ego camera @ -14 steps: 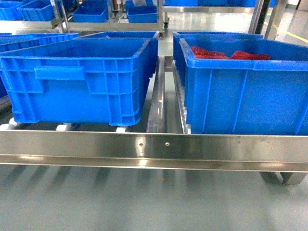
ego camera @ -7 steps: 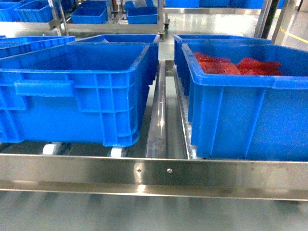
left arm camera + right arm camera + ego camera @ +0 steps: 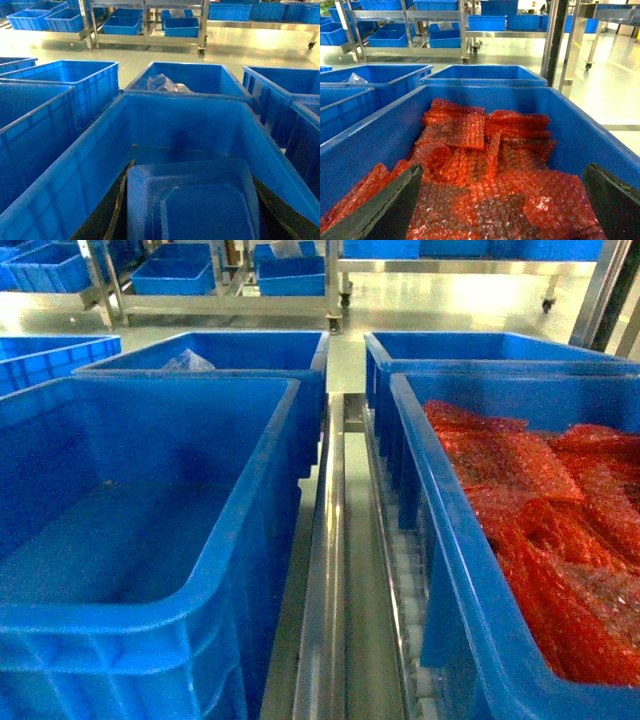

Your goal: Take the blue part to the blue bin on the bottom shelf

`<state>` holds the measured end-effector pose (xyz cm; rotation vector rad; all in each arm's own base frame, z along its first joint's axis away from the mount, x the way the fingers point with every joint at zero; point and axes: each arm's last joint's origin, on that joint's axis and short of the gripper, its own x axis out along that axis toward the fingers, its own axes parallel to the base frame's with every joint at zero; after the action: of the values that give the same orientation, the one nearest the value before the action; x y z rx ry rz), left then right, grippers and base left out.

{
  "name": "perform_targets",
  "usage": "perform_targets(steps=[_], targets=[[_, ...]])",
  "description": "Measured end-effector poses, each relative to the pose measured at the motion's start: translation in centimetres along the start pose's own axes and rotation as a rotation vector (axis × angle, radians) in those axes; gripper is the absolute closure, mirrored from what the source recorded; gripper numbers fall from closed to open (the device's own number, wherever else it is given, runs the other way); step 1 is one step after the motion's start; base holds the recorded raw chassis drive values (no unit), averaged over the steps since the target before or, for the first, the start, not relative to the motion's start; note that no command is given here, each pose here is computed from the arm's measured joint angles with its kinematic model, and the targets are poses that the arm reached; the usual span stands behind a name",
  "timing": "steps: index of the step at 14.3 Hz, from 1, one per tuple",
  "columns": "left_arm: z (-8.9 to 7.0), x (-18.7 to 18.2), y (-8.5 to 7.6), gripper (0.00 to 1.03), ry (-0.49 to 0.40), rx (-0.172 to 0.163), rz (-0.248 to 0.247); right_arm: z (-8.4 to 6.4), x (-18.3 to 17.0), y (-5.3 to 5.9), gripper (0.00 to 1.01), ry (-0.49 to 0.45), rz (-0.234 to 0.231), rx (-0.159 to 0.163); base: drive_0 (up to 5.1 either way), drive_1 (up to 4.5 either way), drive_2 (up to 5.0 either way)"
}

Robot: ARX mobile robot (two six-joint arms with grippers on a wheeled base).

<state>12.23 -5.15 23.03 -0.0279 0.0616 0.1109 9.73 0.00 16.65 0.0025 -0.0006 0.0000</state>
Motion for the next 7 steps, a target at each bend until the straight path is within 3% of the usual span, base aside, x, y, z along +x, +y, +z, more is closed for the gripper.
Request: perform_targets(steps=[7], targets=[[0.0,0.0,0.0,0.59,0.0,0.0,-0.001,0.0,0.0,0.0,0.03,0.0,0.0,0.0,0.0,4.08,-4.1]])
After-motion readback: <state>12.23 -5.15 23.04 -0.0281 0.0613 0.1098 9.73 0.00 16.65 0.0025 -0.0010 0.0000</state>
